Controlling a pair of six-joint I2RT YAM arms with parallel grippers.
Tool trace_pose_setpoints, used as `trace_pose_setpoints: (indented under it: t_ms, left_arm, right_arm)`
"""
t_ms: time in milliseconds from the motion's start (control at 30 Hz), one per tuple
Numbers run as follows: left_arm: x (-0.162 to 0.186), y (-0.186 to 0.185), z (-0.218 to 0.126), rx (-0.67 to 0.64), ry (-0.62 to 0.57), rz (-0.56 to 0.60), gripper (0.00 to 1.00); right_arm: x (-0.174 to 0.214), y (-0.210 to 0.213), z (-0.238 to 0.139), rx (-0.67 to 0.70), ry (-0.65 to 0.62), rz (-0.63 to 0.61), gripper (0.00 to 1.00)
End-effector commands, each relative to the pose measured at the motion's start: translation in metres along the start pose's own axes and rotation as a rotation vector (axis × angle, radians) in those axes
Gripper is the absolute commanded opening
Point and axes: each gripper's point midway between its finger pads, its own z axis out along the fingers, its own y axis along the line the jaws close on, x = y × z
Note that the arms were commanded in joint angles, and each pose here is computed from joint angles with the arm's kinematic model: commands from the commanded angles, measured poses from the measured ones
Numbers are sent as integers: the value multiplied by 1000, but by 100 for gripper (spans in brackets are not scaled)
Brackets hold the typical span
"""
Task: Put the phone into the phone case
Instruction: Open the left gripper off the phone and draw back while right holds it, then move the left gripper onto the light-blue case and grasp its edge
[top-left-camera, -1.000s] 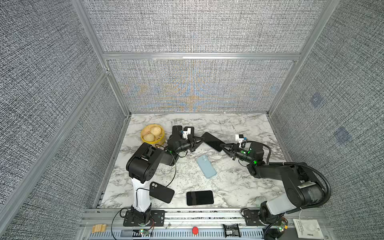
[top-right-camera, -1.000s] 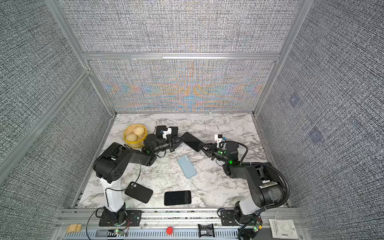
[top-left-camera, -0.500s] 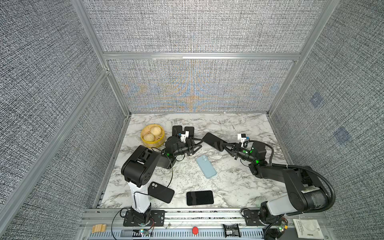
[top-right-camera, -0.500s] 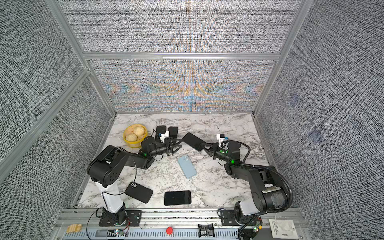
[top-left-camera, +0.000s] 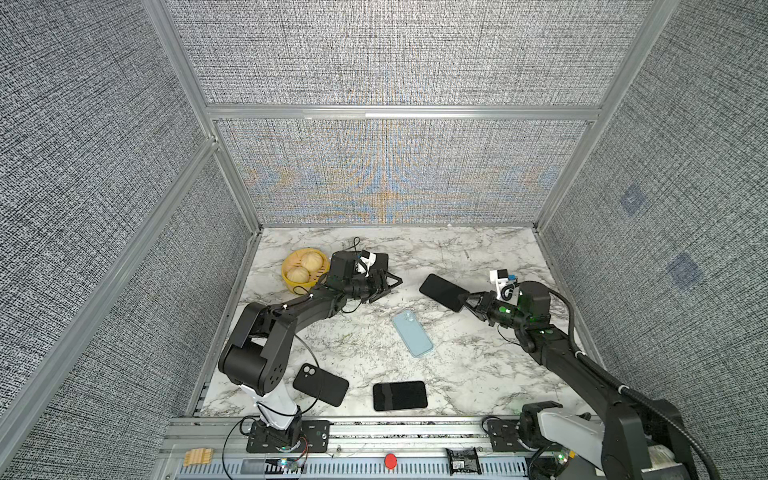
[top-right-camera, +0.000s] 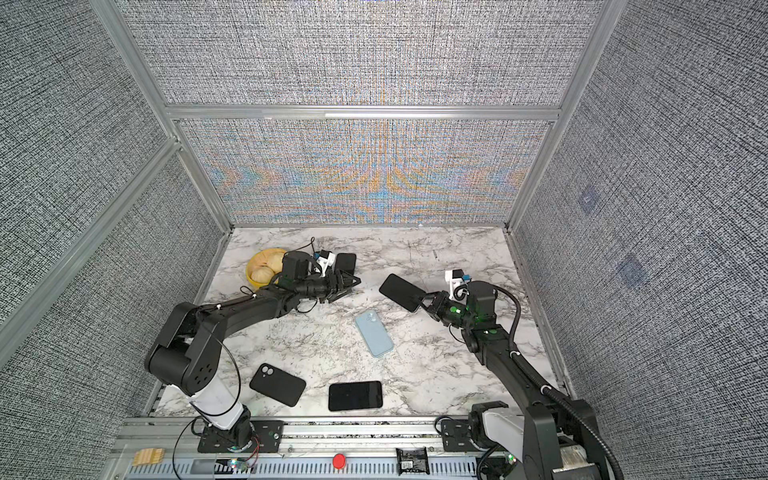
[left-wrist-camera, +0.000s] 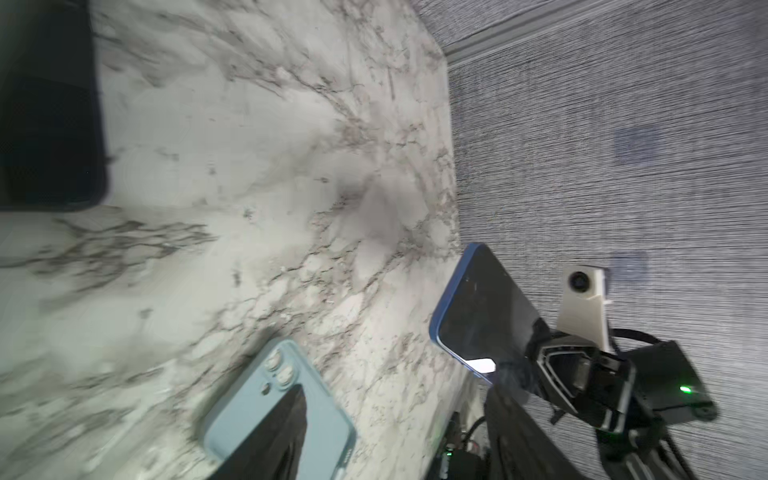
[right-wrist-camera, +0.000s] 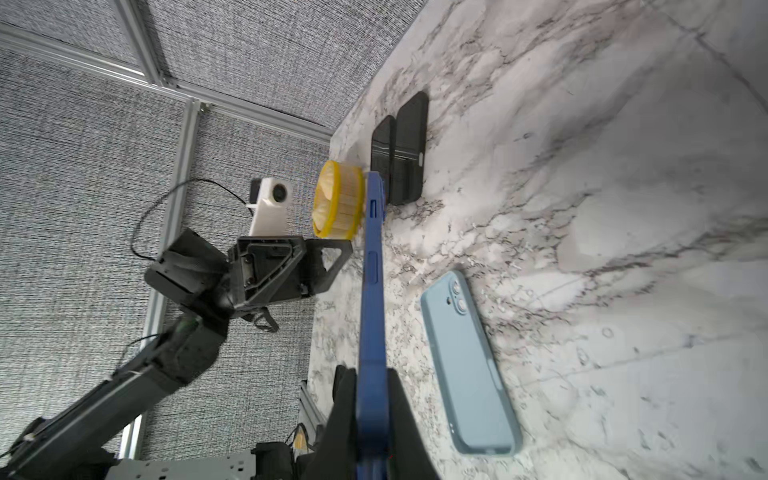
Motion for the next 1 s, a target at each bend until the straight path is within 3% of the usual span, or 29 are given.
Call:
trace_pose_setpoints:
  t_ms: [0,133,400,667,967]
  left_arm:
    - [42,48,-7,-263,204,69,69]
    - [53,60,-5,-488,351,234,67]
    - [50,79,1,-767,489,501,65]
    - [56,62,38,-719,480,633,64]
    - [52,76,57,-743,476,640,55]
  right_arm:
    - [6,-10,-4,46,21,-38,0]
    - [5,-9,-10,35,23,-52,0]
    - [7,-11,-18,32,7,-69,0]
    - [10,-13,-17,0,24,-58,0]
    - [8,-16,-20,-15,20,-43,0]
